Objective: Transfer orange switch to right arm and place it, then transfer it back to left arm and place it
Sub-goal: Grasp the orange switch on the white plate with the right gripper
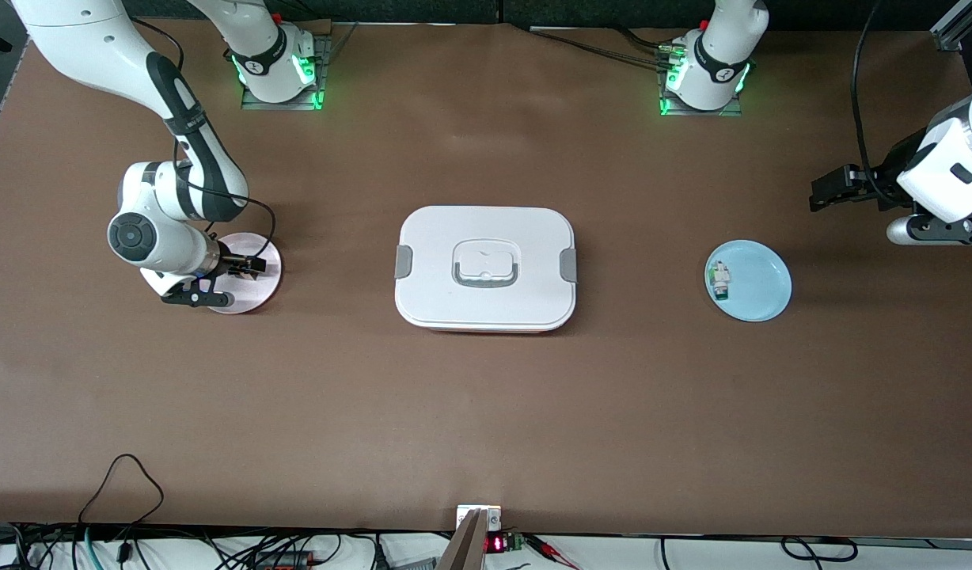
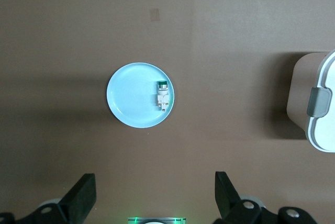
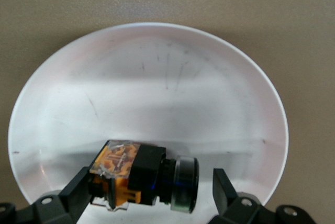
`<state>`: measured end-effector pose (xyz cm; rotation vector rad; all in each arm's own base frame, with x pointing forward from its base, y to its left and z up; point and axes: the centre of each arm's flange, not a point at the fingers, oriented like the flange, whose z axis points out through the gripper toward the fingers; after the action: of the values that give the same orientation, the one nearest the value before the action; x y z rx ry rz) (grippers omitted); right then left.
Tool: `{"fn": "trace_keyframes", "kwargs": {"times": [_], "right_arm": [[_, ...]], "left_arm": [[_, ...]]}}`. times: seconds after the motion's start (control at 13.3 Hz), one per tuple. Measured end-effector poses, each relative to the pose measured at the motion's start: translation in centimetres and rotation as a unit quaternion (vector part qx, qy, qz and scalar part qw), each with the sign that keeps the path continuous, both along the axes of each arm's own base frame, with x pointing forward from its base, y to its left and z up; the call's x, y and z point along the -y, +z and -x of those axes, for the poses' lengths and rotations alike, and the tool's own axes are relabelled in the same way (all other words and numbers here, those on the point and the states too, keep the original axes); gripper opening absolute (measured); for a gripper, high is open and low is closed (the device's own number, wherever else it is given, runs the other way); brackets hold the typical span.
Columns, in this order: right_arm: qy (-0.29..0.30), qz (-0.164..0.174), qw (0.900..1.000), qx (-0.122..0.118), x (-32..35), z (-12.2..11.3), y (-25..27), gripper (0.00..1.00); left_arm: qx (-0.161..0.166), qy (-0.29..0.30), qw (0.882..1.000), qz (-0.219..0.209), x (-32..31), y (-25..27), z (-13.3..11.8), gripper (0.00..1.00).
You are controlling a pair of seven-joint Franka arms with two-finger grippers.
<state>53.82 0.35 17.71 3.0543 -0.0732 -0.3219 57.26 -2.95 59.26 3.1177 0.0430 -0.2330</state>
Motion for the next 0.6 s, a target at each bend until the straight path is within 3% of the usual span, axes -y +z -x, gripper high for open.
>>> {"fn": "trace_keyframes", "kwargs": {"times": [0.23,0.38,0.53,0.6], "right_arm": [[0.003,0.000,1.000,0.001,-0.34,-0.01,0.01,1.00],[0.004,0.000,1.000,0.002,-0.34,-0.05,0.03,0.94],[0.004,0.000,1.000,0.003,-0.34,-0.06,0.04,0.74],[0.005,0.000,1.000,0.003,-0.34,-0.06,0.04,0.74]], "left_arm": [[0.000,0.000,1.000,0.000,0.00,0.00,0.00,1.00],[0.000,0.000,1.000,0.000,0.00,0.00,0.00,1.00],[0.000,0.000,1.000,0.000,0.00,0.00,0.00,1.00],[0.000,0.000,1.000,0.000,0.00,0.00,0.00,1.00]]}}
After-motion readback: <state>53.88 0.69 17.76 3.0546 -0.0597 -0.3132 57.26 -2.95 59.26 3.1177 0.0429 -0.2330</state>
